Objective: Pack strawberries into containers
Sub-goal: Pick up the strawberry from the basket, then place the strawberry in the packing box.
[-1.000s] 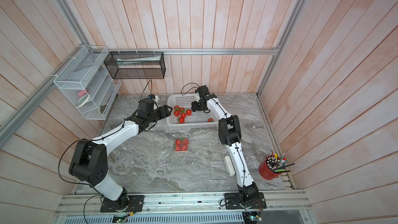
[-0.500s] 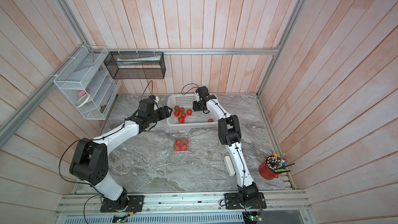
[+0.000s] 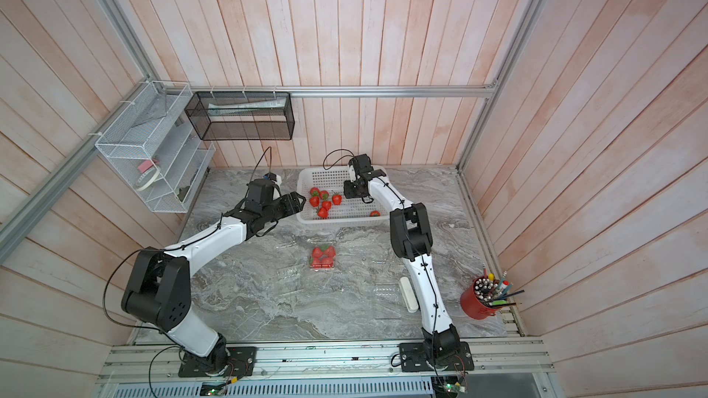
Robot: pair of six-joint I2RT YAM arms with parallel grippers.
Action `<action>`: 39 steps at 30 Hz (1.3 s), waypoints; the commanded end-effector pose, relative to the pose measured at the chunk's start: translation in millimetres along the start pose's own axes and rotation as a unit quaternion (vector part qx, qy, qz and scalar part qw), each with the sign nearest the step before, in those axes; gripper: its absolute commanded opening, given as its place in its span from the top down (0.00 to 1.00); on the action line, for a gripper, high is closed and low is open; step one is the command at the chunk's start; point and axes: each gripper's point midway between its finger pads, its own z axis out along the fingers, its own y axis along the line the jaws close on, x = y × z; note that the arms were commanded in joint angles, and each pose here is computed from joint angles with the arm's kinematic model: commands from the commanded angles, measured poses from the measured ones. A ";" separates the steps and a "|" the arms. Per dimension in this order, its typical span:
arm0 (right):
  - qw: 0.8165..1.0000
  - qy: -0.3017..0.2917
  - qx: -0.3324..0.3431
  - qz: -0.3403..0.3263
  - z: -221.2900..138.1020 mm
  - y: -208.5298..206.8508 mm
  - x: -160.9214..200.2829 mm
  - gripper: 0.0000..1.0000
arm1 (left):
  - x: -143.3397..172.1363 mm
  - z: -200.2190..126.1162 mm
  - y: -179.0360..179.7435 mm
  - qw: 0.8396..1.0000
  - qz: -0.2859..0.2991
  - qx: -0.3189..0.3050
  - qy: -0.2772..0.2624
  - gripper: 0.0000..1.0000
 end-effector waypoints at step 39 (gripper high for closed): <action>0.926 0.151 -0.241 -0.248 -125.8 259.3 272.0 0.46 | 10.3 -140.1 88.5 0.975 -0.118 -0.154 -0.105 0.16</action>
